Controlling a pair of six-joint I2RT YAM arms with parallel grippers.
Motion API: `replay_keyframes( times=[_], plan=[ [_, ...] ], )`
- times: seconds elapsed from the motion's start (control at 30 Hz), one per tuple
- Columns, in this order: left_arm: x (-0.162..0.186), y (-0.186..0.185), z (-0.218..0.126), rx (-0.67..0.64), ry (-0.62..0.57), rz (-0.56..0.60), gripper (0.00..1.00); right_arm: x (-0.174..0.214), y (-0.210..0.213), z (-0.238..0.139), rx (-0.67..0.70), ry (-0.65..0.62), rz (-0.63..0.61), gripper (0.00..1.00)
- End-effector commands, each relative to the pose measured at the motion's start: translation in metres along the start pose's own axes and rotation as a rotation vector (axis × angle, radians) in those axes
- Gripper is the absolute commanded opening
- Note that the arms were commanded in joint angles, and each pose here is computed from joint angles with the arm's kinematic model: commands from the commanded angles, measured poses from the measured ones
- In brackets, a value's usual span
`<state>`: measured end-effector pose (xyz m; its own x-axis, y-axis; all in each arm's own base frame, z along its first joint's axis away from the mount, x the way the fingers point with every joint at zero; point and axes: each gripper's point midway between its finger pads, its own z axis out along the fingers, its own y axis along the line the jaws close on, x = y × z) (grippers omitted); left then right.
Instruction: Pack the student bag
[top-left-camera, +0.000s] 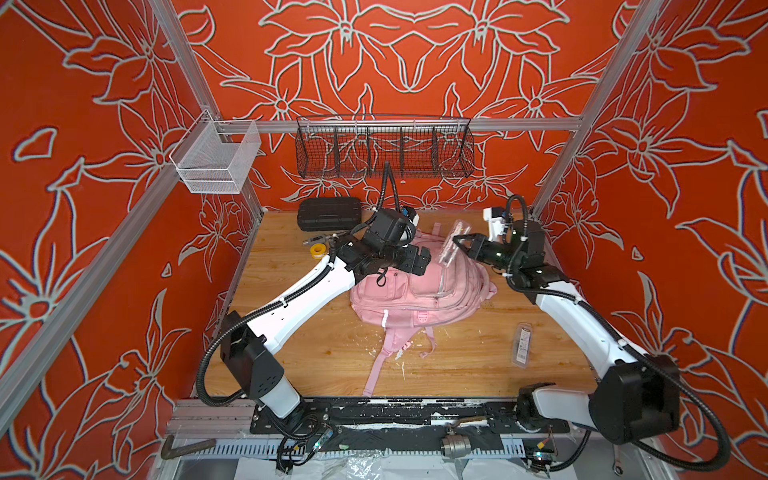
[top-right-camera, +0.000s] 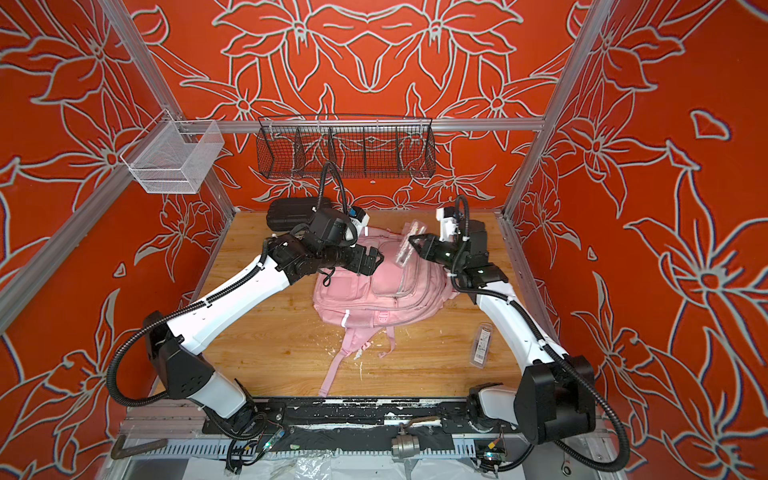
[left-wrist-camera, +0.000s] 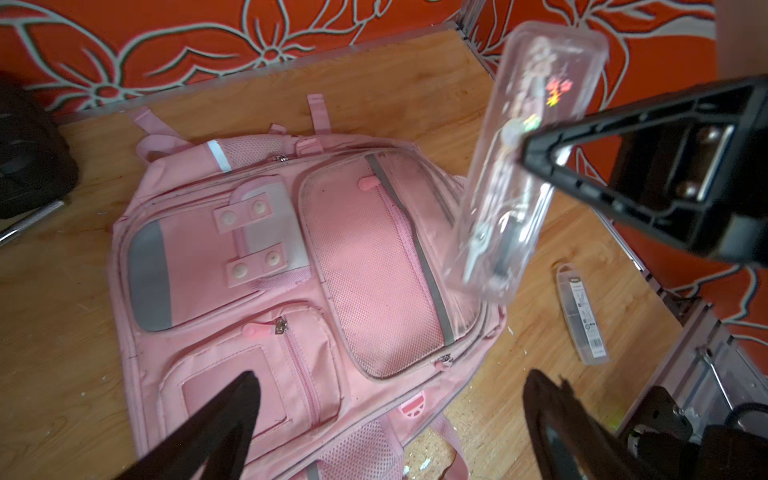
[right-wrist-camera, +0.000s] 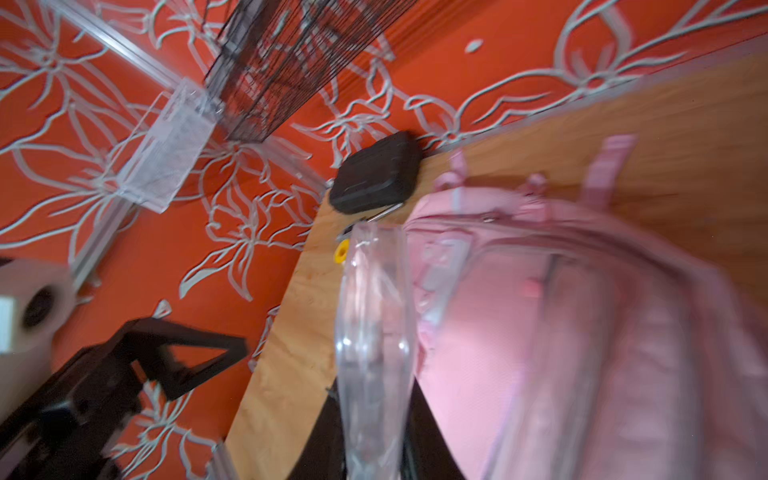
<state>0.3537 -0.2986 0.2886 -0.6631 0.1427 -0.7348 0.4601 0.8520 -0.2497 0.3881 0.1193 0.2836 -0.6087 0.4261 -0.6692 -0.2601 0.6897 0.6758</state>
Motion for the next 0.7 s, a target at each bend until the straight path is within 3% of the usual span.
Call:
replay_keyframes(
  times=[0.0, 0.27, 0.53, 0.6, 0.67],
  plan=[
    [0.012, -0.001, 0.019, -0.075, 0.044, -0.072, 0.97, -0.026, -0.024, -0.040, 0.119, -0.058, -0.041, 0.12],
    [0.058, -0.032, 0.103, -0.210, 0.312, -0.020, 0.88, -0.034, -0.063, -0.094, 0.278, -0.134, -0.020, 0.11],
    [0.078, -0.031, 0.146, -0.342, 0.396, -0.003, 0.84, -0.016, -0.070, -0.096, 0.274, -0.104, 0.003, 0.11],
    [0.083, -0.027, 0.150, -0.364, 0.403, -0.012, 0.74, -0.012, -0.071, -0.095, 0.268, -0.096, 0.009, 0.11],
    [0.084, -0.026, 0.150, -0.369, 0.407, -0.019, 0.53, -0.010, -0.074, -0.094, 0.267, -0.091, 0.015, 0.11]
  ],
)
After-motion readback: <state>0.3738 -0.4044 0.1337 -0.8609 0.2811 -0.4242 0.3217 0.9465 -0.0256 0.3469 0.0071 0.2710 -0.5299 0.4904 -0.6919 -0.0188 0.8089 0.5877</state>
